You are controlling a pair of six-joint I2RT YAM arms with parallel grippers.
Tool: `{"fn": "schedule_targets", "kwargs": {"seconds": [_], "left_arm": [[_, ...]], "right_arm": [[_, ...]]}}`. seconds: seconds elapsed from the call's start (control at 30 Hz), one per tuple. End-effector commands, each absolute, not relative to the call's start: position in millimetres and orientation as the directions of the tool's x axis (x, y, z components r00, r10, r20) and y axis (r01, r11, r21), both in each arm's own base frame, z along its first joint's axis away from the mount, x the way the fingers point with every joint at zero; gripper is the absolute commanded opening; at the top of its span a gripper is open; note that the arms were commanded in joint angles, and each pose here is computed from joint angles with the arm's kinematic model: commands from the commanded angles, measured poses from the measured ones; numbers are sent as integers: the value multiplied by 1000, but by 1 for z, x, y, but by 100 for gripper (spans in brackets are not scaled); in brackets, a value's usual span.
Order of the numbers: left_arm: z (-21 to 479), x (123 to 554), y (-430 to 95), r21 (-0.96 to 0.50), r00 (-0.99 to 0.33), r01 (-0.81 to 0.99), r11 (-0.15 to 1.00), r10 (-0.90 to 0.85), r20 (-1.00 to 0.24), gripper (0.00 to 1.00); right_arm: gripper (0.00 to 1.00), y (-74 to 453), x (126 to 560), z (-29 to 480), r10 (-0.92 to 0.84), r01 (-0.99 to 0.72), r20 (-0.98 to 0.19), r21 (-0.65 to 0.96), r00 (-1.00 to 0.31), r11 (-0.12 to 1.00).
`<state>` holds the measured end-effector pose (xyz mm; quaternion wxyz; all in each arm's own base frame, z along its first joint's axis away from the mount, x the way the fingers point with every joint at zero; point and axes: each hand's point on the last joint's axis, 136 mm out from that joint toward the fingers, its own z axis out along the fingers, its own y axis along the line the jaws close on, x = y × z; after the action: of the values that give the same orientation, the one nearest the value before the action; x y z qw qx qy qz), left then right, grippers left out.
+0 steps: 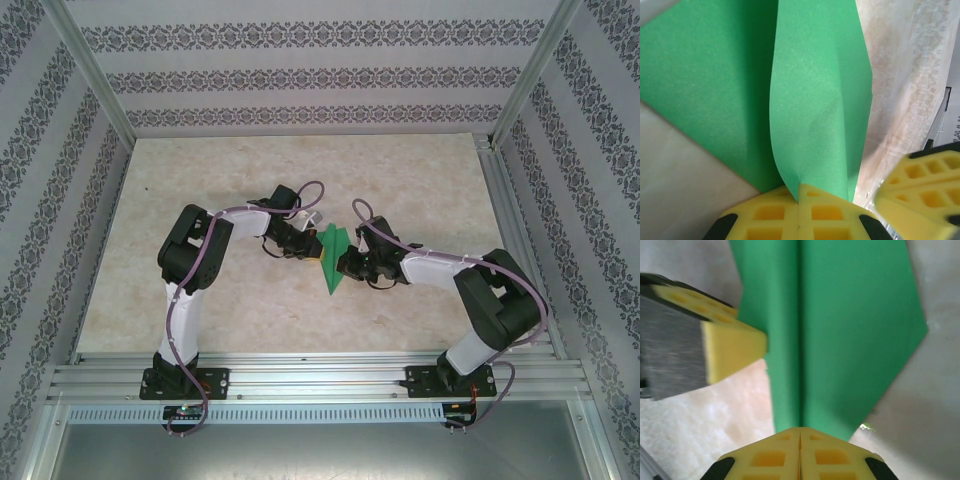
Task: Fold a paper plane with a square sheet of paper (pick it up from the middle)
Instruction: Fourth fold the wing at the center of the table.
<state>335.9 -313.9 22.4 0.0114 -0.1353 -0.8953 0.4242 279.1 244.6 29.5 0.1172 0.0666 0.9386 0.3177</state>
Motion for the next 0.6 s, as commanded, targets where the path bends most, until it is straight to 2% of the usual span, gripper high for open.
{"fn": "schedule_targets", "kwargs": {"seconds": [0.0,0.27,0.57], "left_arm": [[12,336,-311,-746,-960,239,621,268,-85,2],[20,346,-308,-746,-960,249,618,261,-104,2],[18,351,-306,-744,-960,248,621,260,-102,2]], "right_arm": [[8,244,285,16,160,33,-180,560,-971,828],[4,222,270,-13,91,31,-137,391,-986,920],[5,224,267,-19,74,21,-123,386,-990,922]]}}
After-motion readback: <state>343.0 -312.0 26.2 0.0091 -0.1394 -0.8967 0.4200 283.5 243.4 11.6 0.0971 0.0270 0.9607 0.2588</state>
